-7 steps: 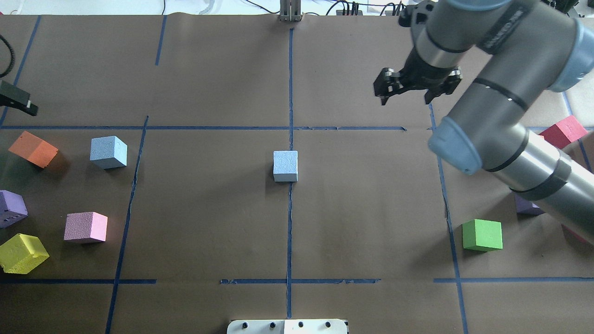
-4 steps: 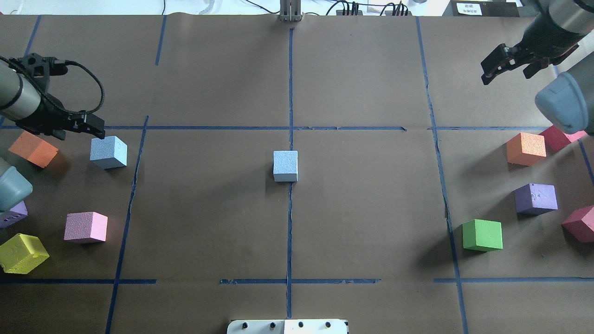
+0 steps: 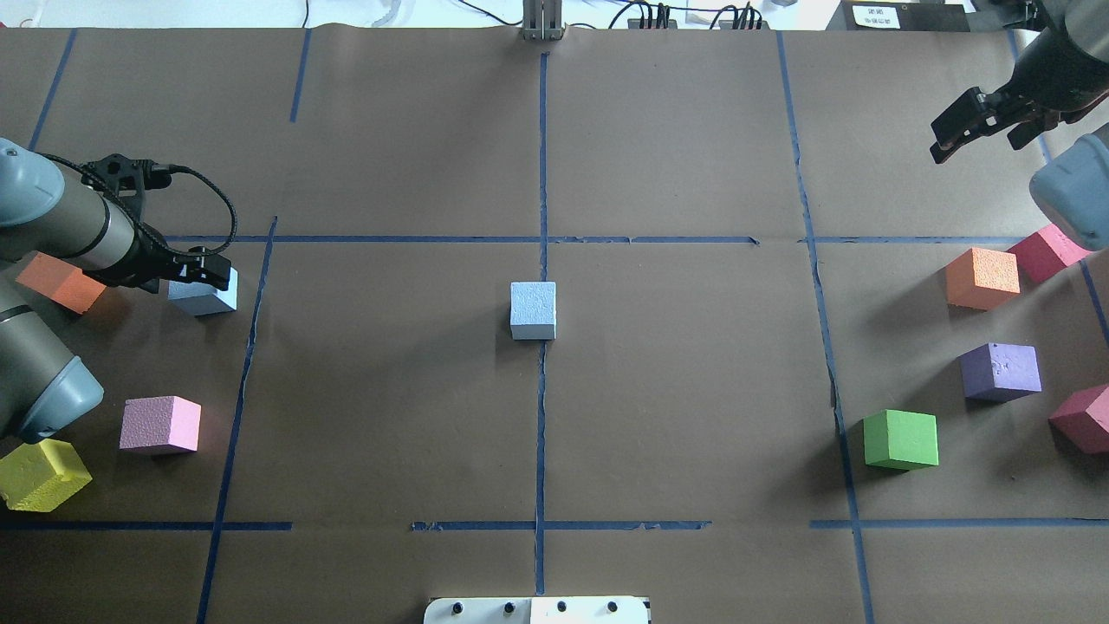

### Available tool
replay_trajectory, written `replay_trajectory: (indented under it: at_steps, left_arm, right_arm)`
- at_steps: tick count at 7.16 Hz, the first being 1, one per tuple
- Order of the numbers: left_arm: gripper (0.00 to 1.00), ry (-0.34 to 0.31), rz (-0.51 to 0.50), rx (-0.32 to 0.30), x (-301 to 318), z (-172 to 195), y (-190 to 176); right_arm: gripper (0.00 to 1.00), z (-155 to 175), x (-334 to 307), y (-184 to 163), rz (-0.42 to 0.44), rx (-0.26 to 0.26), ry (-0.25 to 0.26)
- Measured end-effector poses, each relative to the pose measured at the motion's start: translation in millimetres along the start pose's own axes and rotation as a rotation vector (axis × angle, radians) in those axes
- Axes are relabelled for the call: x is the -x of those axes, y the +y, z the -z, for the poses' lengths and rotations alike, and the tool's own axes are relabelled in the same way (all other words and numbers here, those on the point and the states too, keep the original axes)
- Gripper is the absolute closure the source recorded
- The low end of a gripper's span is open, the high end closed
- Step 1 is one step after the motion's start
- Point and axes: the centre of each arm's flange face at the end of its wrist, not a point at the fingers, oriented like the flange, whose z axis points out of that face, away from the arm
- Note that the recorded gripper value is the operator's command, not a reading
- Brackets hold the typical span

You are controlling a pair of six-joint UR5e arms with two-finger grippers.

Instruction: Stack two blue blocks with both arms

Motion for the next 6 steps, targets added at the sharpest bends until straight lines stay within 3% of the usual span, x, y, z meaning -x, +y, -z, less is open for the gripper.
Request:
replay_trajectory:
  at_steps: [1,3,4,6]
  left_arm:
    - [0.29,-0.003,-0.006,0.009,-2.9,-6.5,2.2]
    - [0.85,-0.007,-0.014,0.019,-7.4,-14.0,2.1]
    - [0.97,-0.006,-0.015,0.022,-8.2,-13.7,2.3]
    - [0.99,0.005,-0.019,0.02,-14.4,-1.4,2.5]
  right_arm:
    - [0.0,-0.5,-1.5,0.6,-0.006,-0.002,0.003]
    - [0.0,-1.5,-4.2,2.0,-0.008,-0.005,0.015]
    - [0.0,-0.3,-3.6,2.2,-0.005,-0.009,0.017]
    - [0.0,6.5,0.9,4.4,0.005,-0.023,0.011]
